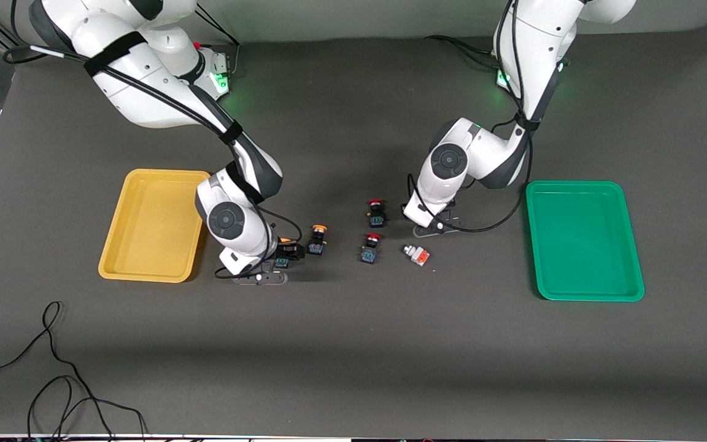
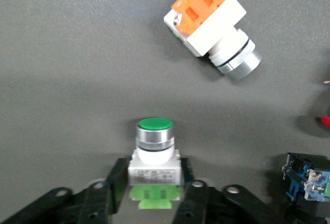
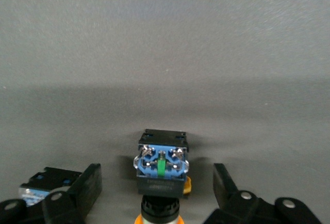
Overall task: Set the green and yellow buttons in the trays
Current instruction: 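Grasp the green switch with the left gripper while the right gripper grasps a blue switch, then carry the green switch to the green tray while the right gripper carries blue to yellow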
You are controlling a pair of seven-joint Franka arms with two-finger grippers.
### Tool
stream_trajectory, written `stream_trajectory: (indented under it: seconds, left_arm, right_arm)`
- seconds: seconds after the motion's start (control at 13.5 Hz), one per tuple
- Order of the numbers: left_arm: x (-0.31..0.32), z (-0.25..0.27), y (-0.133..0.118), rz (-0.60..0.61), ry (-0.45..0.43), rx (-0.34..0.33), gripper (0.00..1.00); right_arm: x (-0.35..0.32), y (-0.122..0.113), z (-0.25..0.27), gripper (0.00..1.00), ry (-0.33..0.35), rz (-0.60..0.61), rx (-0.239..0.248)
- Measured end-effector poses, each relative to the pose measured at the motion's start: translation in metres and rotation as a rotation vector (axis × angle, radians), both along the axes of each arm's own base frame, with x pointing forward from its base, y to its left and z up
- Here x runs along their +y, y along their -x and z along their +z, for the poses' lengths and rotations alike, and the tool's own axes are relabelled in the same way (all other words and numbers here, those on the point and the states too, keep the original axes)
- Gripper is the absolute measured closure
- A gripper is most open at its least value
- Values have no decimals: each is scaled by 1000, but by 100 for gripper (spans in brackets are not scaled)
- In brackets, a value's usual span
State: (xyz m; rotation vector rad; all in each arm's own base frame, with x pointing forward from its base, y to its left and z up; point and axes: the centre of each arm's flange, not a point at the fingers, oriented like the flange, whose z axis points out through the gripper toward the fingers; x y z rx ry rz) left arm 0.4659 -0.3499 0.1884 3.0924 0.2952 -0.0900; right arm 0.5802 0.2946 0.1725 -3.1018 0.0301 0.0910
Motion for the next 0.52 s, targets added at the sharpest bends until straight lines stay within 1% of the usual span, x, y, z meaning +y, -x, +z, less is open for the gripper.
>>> stream_trajectory:
  seconds: [0.07,0.15,0.3,0.37,0.44,0.52]
  left_arm:
    - [1,1,-2,5,1,-3,59]
    - [3,4,-6,12,4,-9,59]
    - [6,23,-22,33,17,-27,59]
    - [9,41,-31,44,14,-22,59]
    - [14,69,-41,55,7,-10,59]
    - [19,102,-50,64,-1,3,59]
  right_arm:
    - [1,1,-4,14,16,20,-5]
    - [1,2,-7,27,27,22,-10]
    - [1,0,-5,48,36,-47,-20]
    - [2,-2,-2,56,37,-81,-26]
    - [3,-5,0,59,35,-103,-32]
    - [3,-9,6,59,29,-115,-44]
